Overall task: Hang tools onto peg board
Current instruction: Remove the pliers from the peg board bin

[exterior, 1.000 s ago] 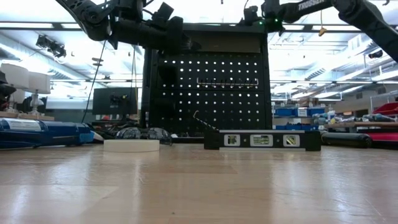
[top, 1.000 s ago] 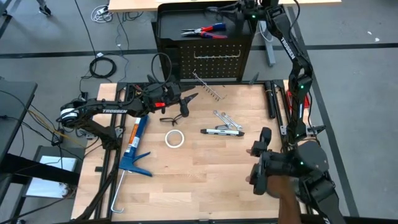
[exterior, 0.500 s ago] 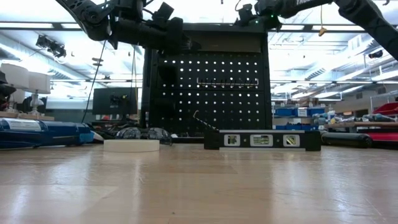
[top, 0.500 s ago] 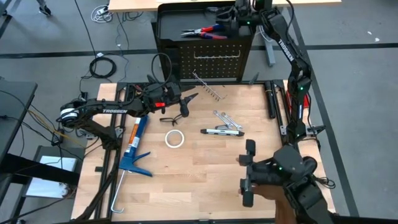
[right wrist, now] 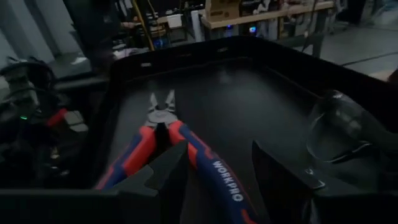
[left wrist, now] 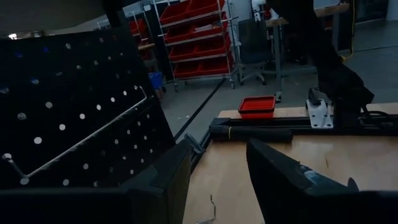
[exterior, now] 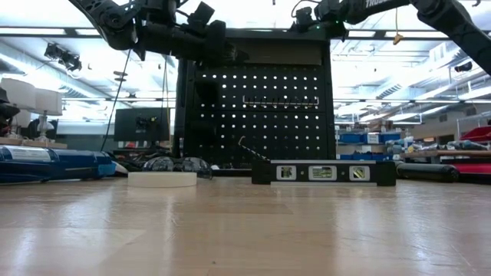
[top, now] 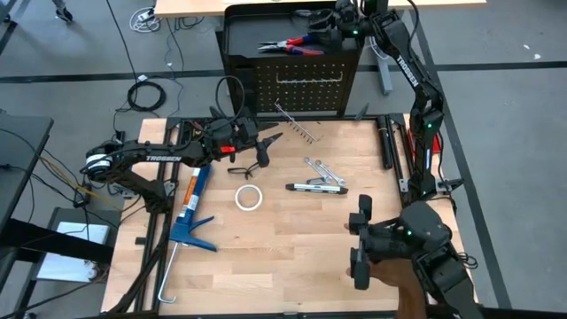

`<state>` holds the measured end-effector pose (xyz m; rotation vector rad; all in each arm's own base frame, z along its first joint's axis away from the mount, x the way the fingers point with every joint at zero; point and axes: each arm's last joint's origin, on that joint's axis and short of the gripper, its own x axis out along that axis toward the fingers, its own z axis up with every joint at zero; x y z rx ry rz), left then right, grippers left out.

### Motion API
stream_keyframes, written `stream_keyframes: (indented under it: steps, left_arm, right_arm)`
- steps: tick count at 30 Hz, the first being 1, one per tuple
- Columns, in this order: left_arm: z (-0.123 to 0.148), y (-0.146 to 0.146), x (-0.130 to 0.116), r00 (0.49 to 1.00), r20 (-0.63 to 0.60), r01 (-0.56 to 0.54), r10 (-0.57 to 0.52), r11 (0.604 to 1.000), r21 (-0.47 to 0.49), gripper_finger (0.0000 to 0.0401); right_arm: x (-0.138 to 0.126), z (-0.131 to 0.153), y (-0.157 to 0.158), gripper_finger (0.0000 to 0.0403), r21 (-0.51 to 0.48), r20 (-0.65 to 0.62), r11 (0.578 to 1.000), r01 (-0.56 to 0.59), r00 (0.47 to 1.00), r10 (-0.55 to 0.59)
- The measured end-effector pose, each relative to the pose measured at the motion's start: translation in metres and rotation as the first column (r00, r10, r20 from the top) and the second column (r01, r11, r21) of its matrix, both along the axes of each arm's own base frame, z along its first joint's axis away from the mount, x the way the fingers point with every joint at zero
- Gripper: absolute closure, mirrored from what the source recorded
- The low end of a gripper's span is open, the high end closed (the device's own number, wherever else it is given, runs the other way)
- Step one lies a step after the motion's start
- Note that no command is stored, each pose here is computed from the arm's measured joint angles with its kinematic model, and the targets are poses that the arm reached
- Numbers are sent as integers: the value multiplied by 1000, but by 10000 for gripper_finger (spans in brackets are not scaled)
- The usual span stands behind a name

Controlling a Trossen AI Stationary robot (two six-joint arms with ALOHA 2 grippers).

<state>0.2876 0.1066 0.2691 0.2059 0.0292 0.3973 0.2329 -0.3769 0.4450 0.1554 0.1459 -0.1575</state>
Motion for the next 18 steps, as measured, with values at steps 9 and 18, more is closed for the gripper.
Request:
stream_keyframes:
  steps: [9,18]
  left_arm:
    - [0,0,0,1000,0,1,-1,1000,1,240]
    - [-2,-1,0,999,-16,38,-38,999,-7,240]
  right_arm:
    - [-1,-3,0,215,59,-26,997,45,999,-44]
    - [-4,-5,-2,235,135,-24,989,64,998,-61]
